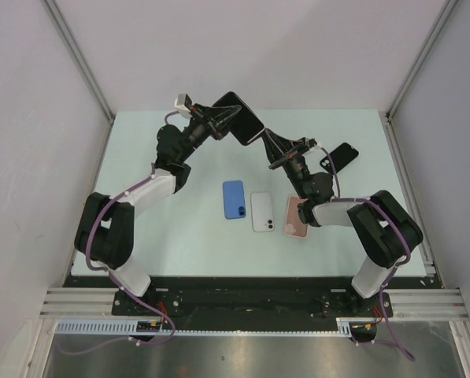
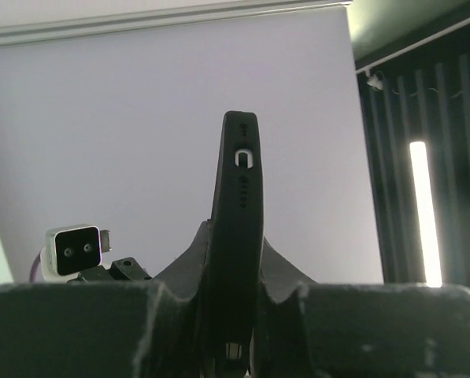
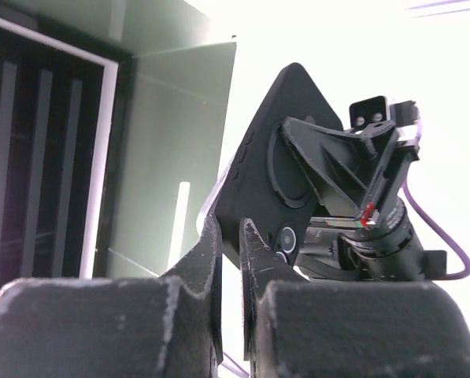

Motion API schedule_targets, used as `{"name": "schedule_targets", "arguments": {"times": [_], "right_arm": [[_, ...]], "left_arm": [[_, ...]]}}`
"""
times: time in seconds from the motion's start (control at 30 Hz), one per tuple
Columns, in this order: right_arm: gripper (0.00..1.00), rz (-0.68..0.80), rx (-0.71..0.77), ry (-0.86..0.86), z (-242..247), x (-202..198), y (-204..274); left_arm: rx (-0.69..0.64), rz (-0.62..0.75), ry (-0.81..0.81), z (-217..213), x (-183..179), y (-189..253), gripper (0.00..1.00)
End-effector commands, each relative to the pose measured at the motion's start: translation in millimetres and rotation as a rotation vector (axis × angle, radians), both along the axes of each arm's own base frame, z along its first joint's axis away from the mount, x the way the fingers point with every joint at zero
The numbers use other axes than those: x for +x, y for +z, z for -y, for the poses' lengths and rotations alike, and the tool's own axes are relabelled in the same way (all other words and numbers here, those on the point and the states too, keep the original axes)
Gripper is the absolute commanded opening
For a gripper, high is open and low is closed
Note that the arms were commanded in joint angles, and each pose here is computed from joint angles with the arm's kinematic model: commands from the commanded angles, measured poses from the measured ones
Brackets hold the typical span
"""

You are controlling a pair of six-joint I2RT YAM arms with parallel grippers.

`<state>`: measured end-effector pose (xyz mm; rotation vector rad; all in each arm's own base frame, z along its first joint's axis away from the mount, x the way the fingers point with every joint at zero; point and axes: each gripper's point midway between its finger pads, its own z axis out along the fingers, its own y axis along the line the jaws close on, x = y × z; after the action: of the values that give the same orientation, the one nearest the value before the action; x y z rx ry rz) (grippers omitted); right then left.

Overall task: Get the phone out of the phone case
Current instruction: Remove the phone case from the phone.

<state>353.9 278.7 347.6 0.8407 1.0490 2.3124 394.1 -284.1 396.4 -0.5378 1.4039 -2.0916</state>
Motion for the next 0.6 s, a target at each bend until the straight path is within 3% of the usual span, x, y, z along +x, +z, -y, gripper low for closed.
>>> {"name": "schedule_targets", "arguments": {"times": [0.0, 0.37, 0.57], "right_arm": [[0.00, -0.132, -0.239, 0.102, -38.3, -9.3, -124.3], [0.00, -0.153, -0.318, 0.137, -46.9, -12.4, -153.6], [0.00, -0.126, -0.509, 0.146, -50.4, -16.5, -158.9]], "left_arm": [[-0.271, 0.754, -0.414, -14.1, -214.1, 152.3, 0.00], [-0.265, 0.751, -0.414, -9.3, -207.6, 150.2, 0.00], [-0.235, 0.709, -0.455, -0.2, -201.9, 138.5, 0.00]]}}
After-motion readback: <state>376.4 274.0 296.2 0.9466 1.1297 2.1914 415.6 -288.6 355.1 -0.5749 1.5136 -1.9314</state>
